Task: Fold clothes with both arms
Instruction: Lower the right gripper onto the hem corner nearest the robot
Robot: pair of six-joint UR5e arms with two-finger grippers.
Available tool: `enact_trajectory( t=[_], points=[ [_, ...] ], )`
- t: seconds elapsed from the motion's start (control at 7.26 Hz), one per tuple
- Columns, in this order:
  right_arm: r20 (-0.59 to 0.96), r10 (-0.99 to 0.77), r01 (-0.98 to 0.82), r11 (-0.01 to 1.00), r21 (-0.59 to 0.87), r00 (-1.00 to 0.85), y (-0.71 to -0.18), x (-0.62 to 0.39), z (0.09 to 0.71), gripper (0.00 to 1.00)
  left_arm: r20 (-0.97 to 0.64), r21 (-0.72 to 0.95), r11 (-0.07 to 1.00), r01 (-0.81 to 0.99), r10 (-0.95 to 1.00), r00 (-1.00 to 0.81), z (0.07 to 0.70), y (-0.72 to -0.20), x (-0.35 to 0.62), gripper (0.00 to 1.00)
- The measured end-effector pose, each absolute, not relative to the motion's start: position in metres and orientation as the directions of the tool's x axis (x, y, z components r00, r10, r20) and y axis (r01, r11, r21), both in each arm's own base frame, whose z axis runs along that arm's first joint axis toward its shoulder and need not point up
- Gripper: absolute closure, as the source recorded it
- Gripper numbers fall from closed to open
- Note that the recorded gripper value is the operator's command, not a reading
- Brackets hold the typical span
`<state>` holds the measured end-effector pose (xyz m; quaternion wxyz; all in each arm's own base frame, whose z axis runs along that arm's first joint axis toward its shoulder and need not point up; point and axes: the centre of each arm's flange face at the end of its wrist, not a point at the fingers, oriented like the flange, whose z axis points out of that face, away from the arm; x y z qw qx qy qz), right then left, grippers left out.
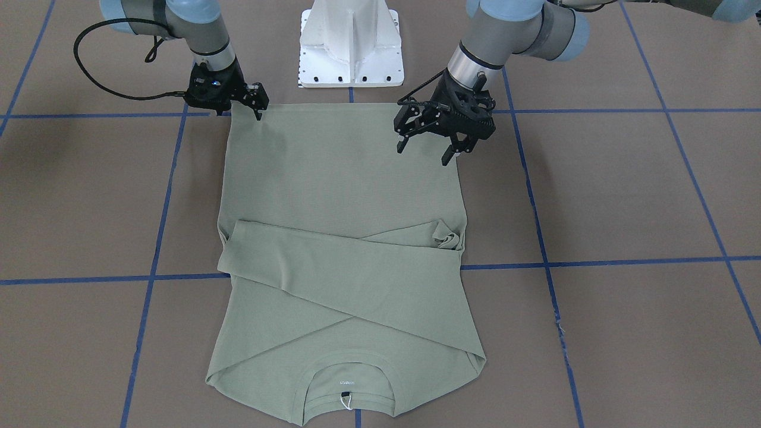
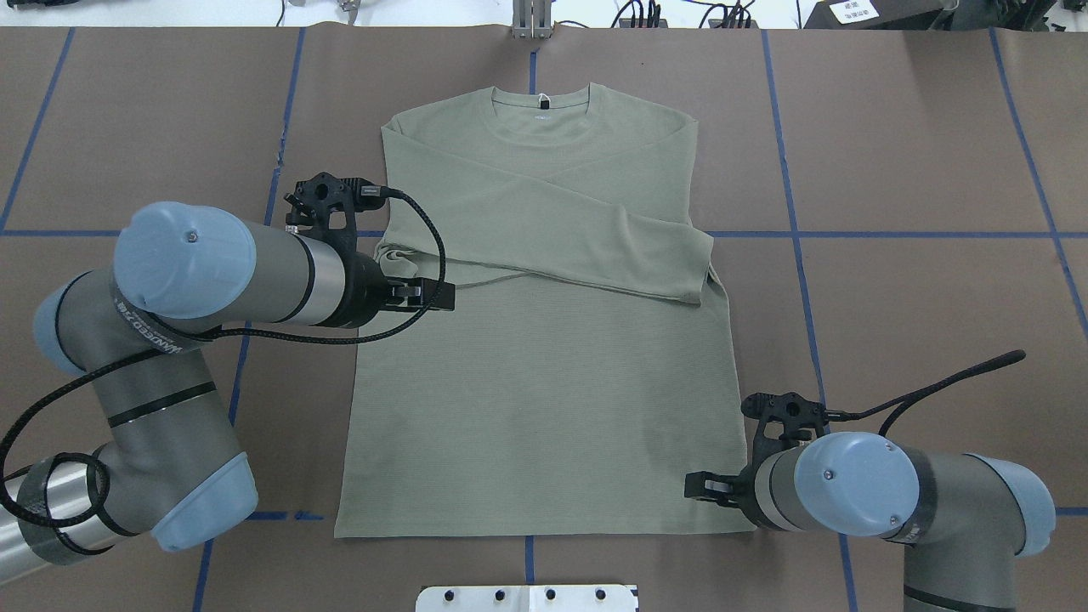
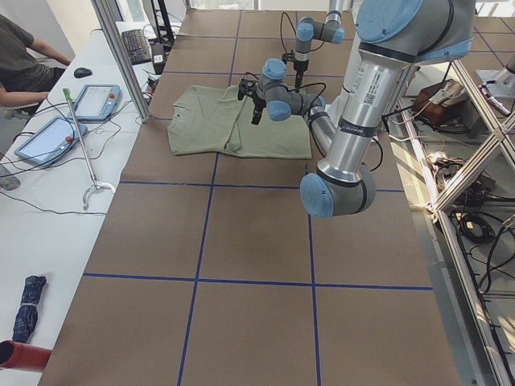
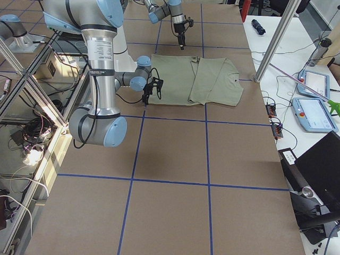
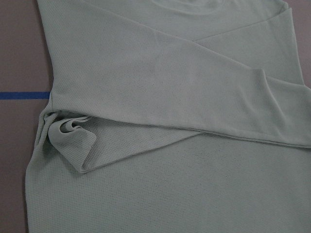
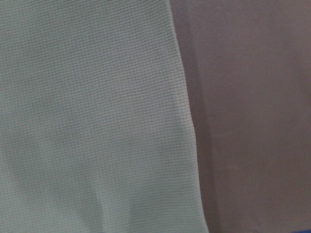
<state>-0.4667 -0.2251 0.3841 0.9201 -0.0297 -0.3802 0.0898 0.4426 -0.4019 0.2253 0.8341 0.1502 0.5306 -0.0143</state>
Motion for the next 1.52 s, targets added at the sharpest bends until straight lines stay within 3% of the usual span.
enact_trajectory(
  t=[0.14,0.55,0.83,0.96,1.24,1.38,1.52],
  points=[
    [0.695,0.190,-0.143,0.982,-0.126,0.694,-0.2248,-0.4645,0.3852,0.02,-0.890,0.235,0.955,0.183,0.136,0.436,0.2252,-0.4017,0.4429,0.00],
    [0.689,0.193,-0.144,0.981,-0.129,0.698,-0.2238,-0.4609,0.3896,0.20,-0.890,0.236,0.954,0.183,0.137,0.434,0.2250,-0.4015,0.4430,0.00],
    [0.688,0.193,-0.141,0.981,-0.131,0.699,-0.2226,-0.4610,0.3901,0.51,-0.890,0.235,0.955,0.182,0.136,0.435,0.2255,-0.4016,0.4431,0.00],
    [0.689,0.193,-0.140,0.981,-0.132,0.699,-0.2222,-0.4609,0.3896,0.56,-0.890,0.236,0.955,0.182,0.137,0.435,0.2257,-0.4016,0.4432,0.00],
    [0.689,0.191,-0.137,0.982,-0.133,0.699,-0.2214,-0.4608,0.3890,0.50,-0.889,0.235,0.955,0.181,0.136,0.437,0.2266,-0.4014,0.4439,0.00],
    [0.688,0.190,-0.135,0.982,-0.133,0.700,-0.2205,-0.4608,0.3896,0.37,-0.889,0.235,0.955,0.181,0.136,0.437,0.2268,-0.4013,0.4441,0.00],
    [0.686,0.190,-0.134,0.982,-0.134,0.702,-0.2200,-0.4601,0.3911,0.35,-0.889,0.234,0.955,0.181,0.135,0.437,0.2267,-0.4012,0.4441,0.00]
  ],
)
